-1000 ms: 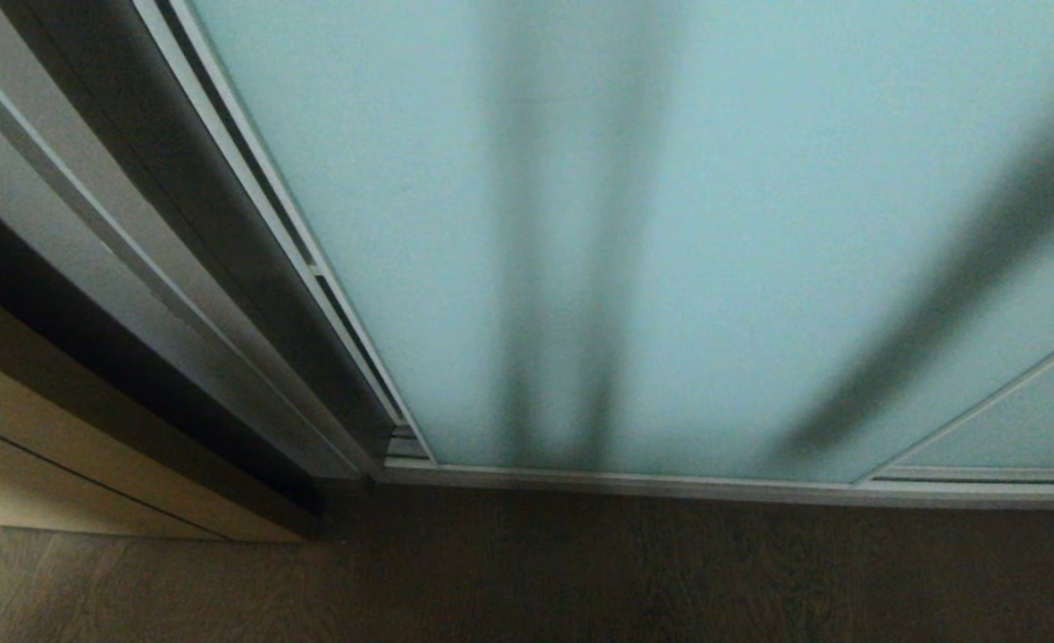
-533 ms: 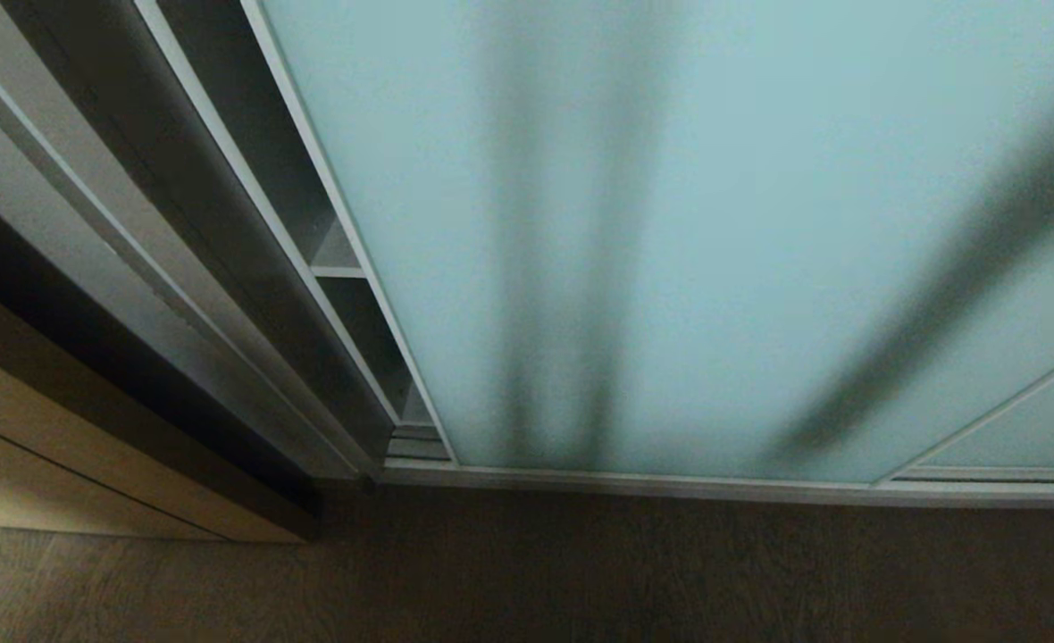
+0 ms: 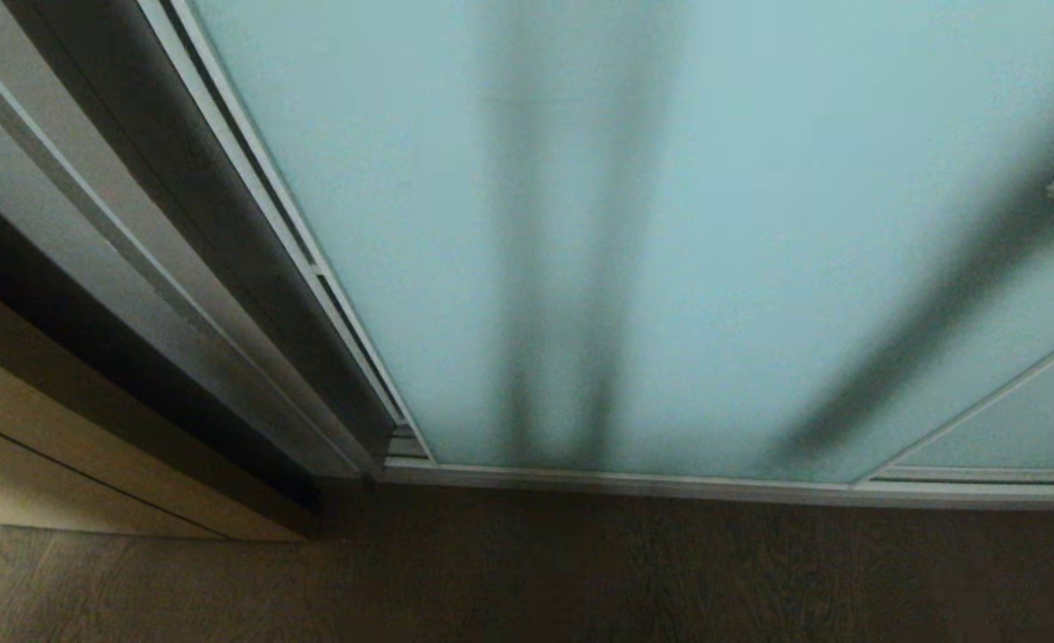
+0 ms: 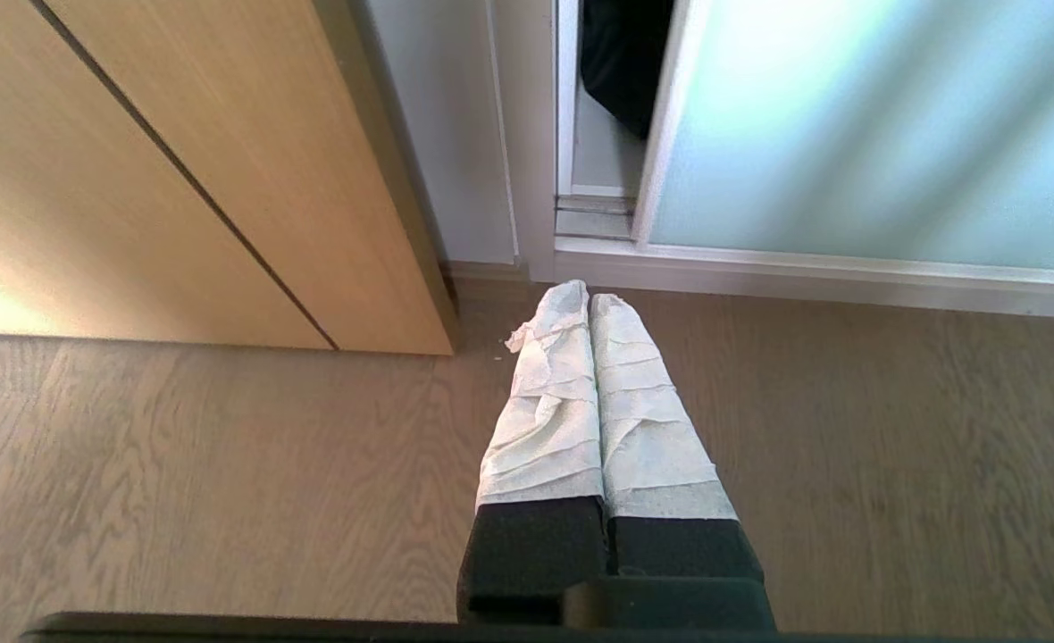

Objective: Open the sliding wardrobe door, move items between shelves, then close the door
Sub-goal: Close the door

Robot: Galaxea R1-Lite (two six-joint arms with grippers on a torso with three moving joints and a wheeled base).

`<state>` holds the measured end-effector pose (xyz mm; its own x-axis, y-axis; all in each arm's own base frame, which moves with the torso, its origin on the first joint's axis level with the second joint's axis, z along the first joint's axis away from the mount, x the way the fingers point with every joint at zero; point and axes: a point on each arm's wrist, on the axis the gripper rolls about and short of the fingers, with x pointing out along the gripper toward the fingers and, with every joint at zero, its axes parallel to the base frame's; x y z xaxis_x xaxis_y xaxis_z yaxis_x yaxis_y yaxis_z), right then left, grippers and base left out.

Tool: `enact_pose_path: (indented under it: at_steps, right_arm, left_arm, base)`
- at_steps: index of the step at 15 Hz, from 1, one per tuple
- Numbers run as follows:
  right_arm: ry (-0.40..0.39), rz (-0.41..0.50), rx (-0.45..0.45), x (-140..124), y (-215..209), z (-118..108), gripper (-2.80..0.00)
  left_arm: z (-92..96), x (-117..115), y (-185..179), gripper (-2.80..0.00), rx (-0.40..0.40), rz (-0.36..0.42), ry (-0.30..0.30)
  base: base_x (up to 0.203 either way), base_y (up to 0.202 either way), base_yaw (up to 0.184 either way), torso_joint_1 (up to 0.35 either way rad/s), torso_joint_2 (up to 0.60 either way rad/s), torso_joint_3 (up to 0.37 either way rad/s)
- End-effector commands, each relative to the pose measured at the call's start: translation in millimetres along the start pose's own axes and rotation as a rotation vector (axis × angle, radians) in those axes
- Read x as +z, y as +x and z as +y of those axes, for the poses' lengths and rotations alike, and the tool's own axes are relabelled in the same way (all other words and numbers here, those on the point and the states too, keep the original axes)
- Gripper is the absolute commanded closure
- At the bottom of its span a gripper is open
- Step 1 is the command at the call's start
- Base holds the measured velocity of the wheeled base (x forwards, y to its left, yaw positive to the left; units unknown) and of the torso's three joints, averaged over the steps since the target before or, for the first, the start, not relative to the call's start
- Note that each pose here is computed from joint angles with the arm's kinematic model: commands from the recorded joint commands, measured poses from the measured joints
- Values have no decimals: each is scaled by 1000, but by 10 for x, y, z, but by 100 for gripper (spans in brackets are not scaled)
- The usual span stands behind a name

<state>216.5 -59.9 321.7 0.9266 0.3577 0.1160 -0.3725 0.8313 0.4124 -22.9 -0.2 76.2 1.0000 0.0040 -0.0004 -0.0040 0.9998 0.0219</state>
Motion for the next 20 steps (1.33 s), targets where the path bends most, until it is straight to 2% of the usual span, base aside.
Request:
enact_pose_path:
  at_steps: [1, 5, 8, 13, 15, 17, 18, 20]
  right_arm:
    - [2, 16, 50, -50, -22, 139, 0]
    - [-8, 6, 65, -110, -163, 254, 0]
    - [-45, -31, 114, -96, -366, 487, 0]
    - [-172, -157, 250, -2, -913, 1075, 0]
    - [-239, -177, 253, -75, -1117, 1183, 0]
    - [-315, -151, 189, -350, -1335, 1180, 0]
    - [-375, -139, 119, -565, -1436, 1123, 0]
    - [-497, -163, -88, -930, -1641, 1014, 0]
  left_arm:
    - [0, 0, 1, 0, 1, 1, 0]
    - [0, 0, 1, 0, 1, 1, 0]
    - [0, 0, 1, 0, 1, 1, 0]
    - [0, 0, 1, 0, 1, 1, 0]
    - [0, 0, 1, 0, 1, 1, 0]
    - [0, 0, 1, 0, 1, 1, 0]
    - [0, 0, 1, 0, 1, 1, 0]
    - [0, 0, 1, 0, 1, 1, 0]
  base:
    - [0, 0, 0, 0, 0, 0]
    - [0, 0, 0, 0, 0, 0]
    - [0, 0, 0, 0, 0, 0]
    - [0, 0, 0, 0, 0, 0]
    - [0, 0, 0, 0, 0, 0]
    - [0, 0, 0, 0, 0, 0]
    - [0, 0, 0, 0, 0, 0]
    - [0, 0, 0, 0, 0, 0]
